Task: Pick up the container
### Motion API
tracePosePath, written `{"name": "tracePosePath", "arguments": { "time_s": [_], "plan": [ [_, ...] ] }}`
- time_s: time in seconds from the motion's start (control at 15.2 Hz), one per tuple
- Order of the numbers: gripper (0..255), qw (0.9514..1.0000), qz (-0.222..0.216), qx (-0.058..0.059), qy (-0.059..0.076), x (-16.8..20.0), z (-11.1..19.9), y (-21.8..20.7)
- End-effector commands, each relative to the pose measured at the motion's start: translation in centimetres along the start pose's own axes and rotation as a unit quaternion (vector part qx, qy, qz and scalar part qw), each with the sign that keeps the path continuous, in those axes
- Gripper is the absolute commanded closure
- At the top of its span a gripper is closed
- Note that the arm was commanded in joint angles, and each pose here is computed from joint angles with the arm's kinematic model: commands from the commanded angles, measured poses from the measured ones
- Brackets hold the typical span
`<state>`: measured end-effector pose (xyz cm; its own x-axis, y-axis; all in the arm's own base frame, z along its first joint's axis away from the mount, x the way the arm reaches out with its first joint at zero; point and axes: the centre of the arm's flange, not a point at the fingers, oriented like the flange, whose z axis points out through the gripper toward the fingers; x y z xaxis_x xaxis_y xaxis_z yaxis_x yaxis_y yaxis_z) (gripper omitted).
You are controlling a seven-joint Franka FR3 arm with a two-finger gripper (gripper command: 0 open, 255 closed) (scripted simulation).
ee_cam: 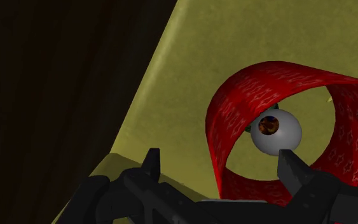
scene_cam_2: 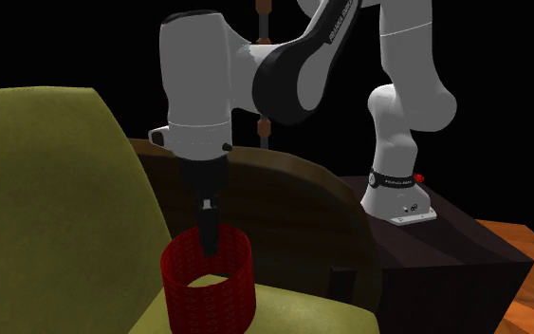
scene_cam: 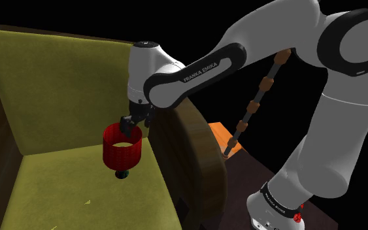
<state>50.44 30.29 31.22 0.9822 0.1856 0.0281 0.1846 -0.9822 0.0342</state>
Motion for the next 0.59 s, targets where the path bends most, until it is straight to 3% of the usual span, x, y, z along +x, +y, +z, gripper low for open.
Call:
{"name": "tracePosePath", "arguments": {
  "time_s": [0.0,0.07,0.53],
  "plan": [
    [0,1.0,0.0,0.0,0.0,-0.1,0.37,0.04],
    [255,1.0,0.0,0.0,0.0,-0.05,0.39,0.09],
    [255,1.0,0.0,0.0,0.0,-0.06,0.38,0.09]
  ]
}}
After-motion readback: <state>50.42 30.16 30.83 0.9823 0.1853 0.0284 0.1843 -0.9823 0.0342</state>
